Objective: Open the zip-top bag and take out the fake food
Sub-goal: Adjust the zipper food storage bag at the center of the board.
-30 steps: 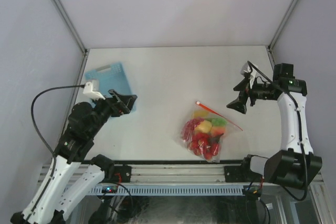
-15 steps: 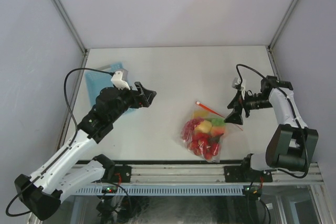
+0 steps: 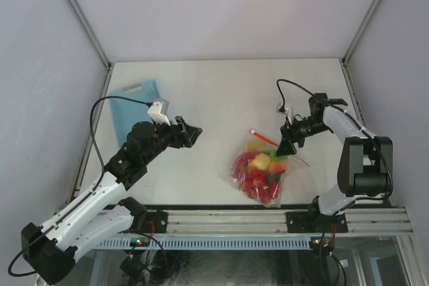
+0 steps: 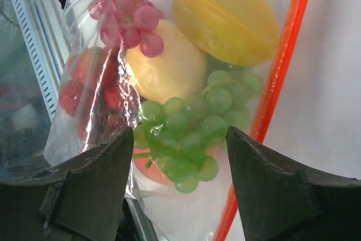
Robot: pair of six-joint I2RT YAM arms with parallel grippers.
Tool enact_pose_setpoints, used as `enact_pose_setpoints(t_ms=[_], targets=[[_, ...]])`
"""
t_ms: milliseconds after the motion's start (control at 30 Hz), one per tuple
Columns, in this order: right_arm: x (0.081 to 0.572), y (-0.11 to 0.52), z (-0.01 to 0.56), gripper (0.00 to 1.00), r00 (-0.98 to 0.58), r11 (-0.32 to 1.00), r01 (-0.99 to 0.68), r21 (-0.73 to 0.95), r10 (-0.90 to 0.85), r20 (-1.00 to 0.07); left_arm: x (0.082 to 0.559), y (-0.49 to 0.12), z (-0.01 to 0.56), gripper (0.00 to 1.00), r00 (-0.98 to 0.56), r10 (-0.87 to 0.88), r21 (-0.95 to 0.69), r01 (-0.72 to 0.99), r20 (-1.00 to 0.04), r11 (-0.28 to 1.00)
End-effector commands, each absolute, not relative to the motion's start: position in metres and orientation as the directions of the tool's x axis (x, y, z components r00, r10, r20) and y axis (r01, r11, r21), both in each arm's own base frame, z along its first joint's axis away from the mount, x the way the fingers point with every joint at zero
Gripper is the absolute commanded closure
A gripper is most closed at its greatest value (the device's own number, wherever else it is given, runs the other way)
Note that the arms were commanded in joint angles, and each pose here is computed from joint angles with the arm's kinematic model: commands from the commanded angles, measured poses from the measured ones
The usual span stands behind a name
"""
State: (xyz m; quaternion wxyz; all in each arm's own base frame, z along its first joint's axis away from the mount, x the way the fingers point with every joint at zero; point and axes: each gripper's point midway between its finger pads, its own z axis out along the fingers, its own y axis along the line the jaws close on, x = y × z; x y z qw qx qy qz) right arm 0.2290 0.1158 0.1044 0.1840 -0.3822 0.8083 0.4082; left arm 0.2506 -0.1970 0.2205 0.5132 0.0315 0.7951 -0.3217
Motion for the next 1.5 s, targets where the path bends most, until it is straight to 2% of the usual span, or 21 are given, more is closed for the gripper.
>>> enact_pose_setpoints(t_ms=[0, 200, 400, 567, 700, 767, 900, 1000, 1033, 1167, 1267, 1367, 1467], targets=[[0.229, 0.126, 0.099, 0.39, -0.663, 0.391, -0.747, 0.537, -0.487, -0.568, 0.246, -0.215, 0.249, 0.19, -0.458, -0.344, -0.545, 0.441, -0.82, 0.713], [0.227, 0.143, 0.093, 0.57, -0.632, 0.373, -0.774, 0.513, -0.518, -0.577, 0.247, -0.227, 0.233, 0.19, -0.505, -0.325, -0.558, 0.425, -0.8, 0.712], [0.237, 0.164, 0.098, 0.7, -0.59, 0.371, -0.807, 0.46, -0.536, -0.603, 0.24, -0.239, 0.225, 0.2, -0.533, -0.303, -0.562, 0.431, -0.79, 0.706], [0.242, 0.173, 0.105, 0.79, -0.644, 0.398, -0.765, 0.506, -0.479, -0.596, 0.237, -0.246, 0.215, 0.21, -0.555, -0.282, -0.564, 0.441, -0.783, 0.698], [0.253, 0.175, 0.112, 0.96, -0.691, 0.444, -0.721, 0.532, -0.407, -0.597, 0.232, -0.256, 0.212, 0.21, -0.534, -0.242, -0.534, 0.501, -0.81, 0.681], [0.266, 0.171, 0.115, 1.0, -0.7, 0.498, -0.705, 0.505, -0.377, -0.606, 0.228, -0.263, 0.208, 0.21, -0.515, -0.193, -0.49, 0.538, -0.835, 0.685], [0.293, 0.159, 0.125, 1.0, -0.731, 0.577, -0.645, 0.501, -0.272, -0.626, 0.218, -0.28, 0.196, 0.2, -0.503, -0.104, -0.429, 0.59, -0.858, 0.684], [0.303, 0.15, 0.137, 1.0, -0.743, 0.588, -0.62, 0.519, -0.229, -0.629, 0.205, -0.293, 0.188, 0.2, -0.491, -0.04, -0.388, 0.634, -0.87, 0.668], [0.304, 0.145, 0.142, 0.99, -0.737, 0.584, -0.625, 0.517, -0.223, -0.638, 0.199, -0.298, 0.184, 0.2, -0.483, -0.01, -0.368, 0.654, -0.876, 0.661], [0.301, 0.118, 0.173, 0.59, -0.672, 0.544, -0.676, 0.497, -0.18, -0.718, 0.186, -0.305, 0.167, 0.19, -0.427, 0.102, -0.265, 0.714, -0.899, 0.648], [0.291, 0.088, 0.187, 0.39, -0.568, 0.523, -0.75, 0.404, -0.196, -0.8, 0.181, -0.307, 0.166, 0.19, -0.383, 0.165, -0.204, 0.754, -0.909, 0.624], [0.269, 0.067, 0.177, 0.32, -0.416, 0.465, -0.856, 0.228, -0.356, -0.837, 0.18, -0.301, 0.163, 0.17, -0.339, 0.212, -0.145, 0.776, -0.916, 0.613], [0.238, 0.055, 0.172, 0.25, -0.205, 0.302, -0.951, 0.059, -0.479, -0.854, 0.178, -0.301, 0.158, 0.17, -0.285, 0.234, -0.101, 0.807, -0.93, 0.582]])
